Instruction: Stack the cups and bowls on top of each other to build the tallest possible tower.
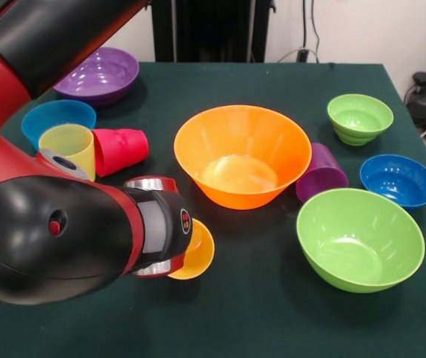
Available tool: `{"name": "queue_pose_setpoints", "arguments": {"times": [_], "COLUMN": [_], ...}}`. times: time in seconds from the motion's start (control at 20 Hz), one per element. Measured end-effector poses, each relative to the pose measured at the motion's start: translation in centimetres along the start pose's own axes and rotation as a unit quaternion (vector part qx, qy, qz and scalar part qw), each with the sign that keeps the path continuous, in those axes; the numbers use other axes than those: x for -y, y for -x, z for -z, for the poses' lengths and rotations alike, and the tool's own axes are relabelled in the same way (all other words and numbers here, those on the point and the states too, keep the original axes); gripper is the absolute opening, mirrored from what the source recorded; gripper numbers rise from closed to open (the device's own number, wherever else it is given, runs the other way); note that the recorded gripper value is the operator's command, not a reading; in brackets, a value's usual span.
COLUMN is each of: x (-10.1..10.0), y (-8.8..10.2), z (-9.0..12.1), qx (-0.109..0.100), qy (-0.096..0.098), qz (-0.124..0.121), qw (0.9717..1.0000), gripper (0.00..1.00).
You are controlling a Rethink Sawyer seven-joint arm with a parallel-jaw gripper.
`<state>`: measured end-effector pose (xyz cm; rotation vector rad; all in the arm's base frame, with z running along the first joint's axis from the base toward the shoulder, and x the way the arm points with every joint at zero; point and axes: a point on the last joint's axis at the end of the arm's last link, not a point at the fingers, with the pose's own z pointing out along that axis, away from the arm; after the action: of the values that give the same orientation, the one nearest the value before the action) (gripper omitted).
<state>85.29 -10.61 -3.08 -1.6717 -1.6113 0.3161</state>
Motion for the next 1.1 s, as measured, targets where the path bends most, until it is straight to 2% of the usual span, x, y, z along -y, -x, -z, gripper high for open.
{"name": "queue_pose_setpoints", "arguments": {"times": [0.2, 0.5, 0.65, 0.8, 0.9, 1.1], "x": [0.1, 0.1, 0.1, 0.2, 0.3, 0.4], "y": [0.0, -1.6, -3.0, -4.3, -5.2, -5.7], "z": [-0.1, 0.3, 0.3, 0.0, -0.4, -0.6], "qx": [0.005, 0.047, 0.076, 0.097, 0.111, 0.124], "qy": [-0.002, 0.03, 0.047, 0.057, 0.06, 0.061], "qz": [-0.003, -0.009, -0.014, -0.015, -0.014, -0.012], "qw": [1.0, 0.9984, 0.9959, 0.9936, 0.992, 0.9904], "gripper": [0.0, 0.0, 0.0, 0.0, 0.0, 0.0]}}
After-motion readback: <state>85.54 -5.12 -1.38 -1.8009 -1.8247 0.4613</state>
